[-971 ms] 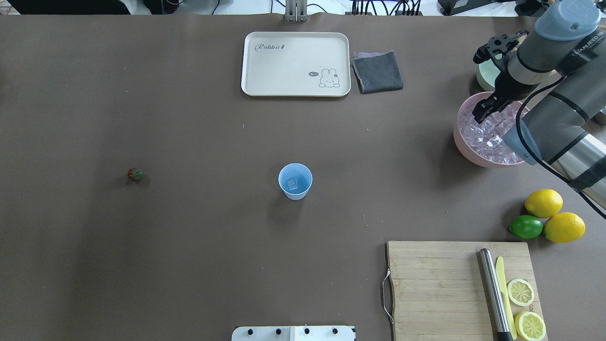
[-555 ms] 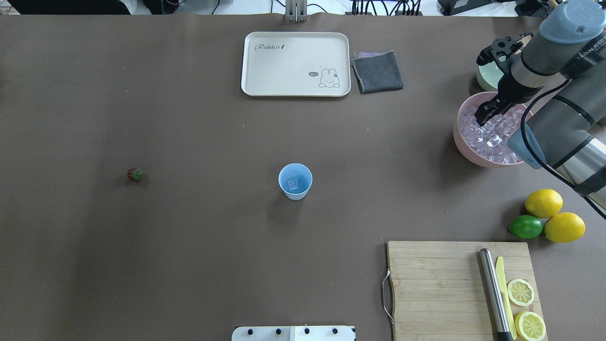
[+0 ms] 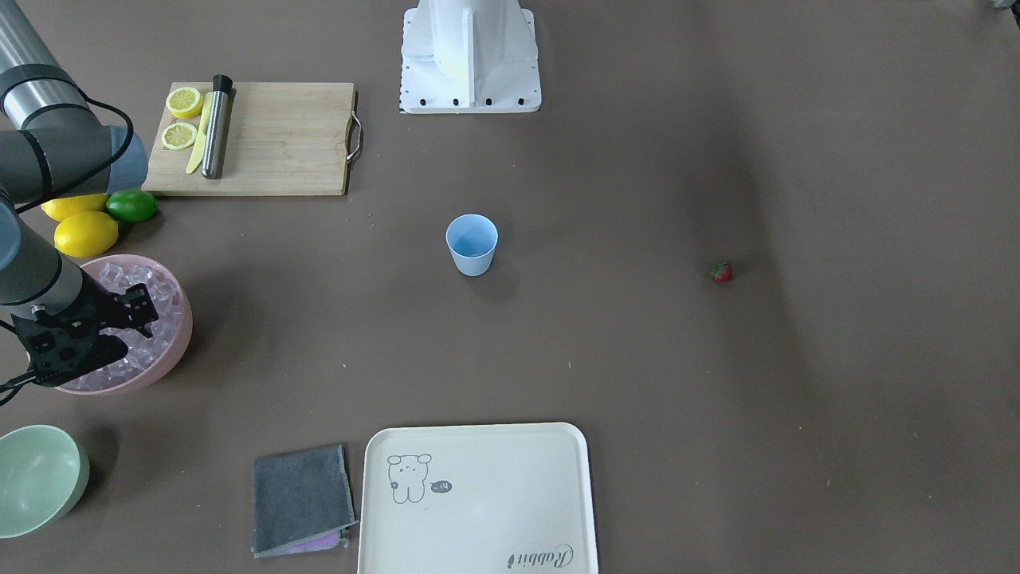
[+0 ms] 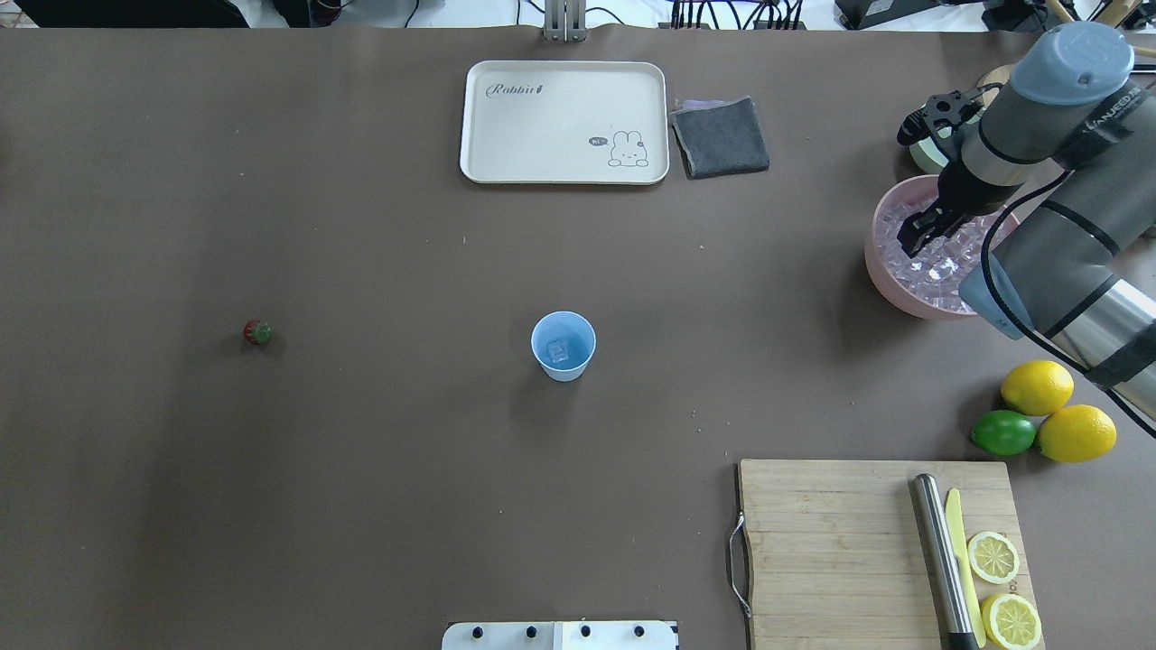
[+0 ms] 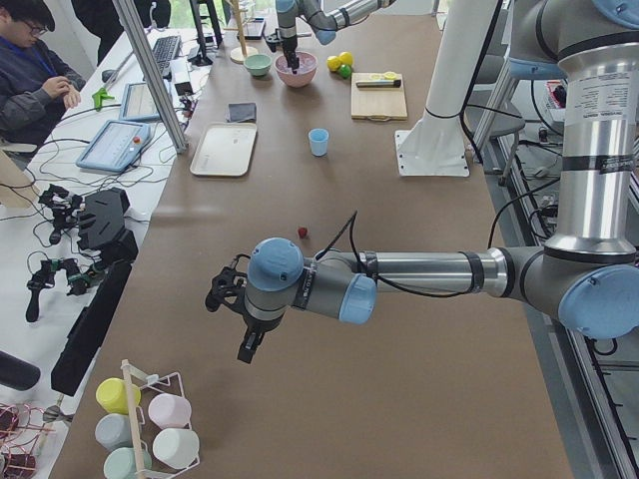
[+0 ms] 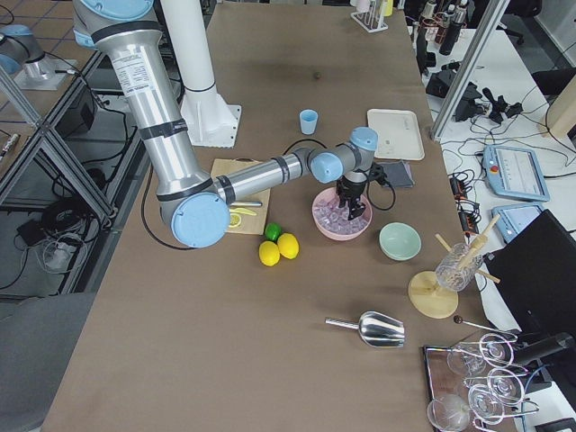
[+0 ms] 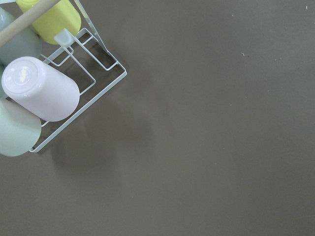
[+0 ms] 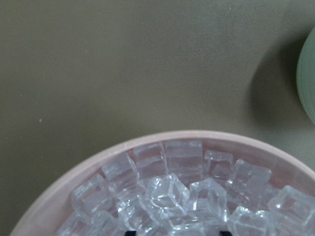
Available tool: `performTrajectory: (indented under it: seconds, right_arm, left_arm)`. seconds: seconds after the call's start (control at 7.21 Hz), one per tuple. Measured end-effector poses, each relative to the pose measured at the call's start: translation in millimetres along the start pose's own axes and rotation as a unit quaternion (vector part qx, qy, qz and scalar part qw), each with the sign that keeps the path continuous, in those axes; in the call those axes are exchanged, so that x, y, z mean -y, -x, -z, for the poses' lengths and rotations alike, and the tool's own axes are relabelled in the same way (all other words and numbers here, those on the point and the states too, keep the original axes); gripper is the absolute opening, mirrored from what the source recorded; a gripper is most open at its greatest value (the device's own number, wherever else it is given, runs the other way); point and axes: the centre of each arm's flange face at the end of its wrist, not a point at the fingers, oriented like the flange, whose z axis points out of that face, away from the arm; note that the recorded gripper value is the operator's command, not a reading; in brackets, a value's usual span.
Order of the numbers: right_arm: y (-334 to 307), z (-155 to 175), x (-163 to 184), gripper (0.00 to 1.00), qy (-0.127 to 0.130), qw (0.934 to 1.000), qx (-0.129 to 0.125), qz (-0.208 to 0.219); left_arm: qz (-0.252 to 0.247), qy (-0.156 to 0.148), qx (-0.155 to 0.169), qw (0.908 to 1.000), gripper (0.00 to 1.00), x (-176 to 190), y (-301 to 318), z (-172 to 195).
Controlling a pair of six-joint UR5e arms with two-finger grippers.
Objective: Put ice and strawberries in cup
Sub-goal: 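Lower the right gripper into the ice and grasp another cube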
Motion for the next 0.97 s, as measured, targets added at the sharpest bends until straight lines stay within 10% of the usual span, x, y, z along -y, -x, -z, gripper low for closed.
performTrajectory:
  seconds: [0.28, 0.69, 0.97]
  right_arm:
    - [1.7, -5.5, -3.0, 0.58, 0.005, 1.0000, 0.000, -0.002]
    - [-1.1, -5.4, -7.9, 0.05, 0.005, 1.0000, 0.000, -0.003]
    - [-3.1, -6.6, -10.3, 0.00, 0.007, 1.0000, -0.001, -0.005]
  left_arm:
    - [-0.001, -0.001, 0.000, 1.0000, 0.99, 0.6, -0.6, 0.6]
    - [-0.003, -0.002, 0.000, 1.0000, 0.99, 1.2, -1.6, 0.9]
    - [-0.004, 0.000, -0.001, 1.0000, 0.99, 1.5, -2.6, -0.5]
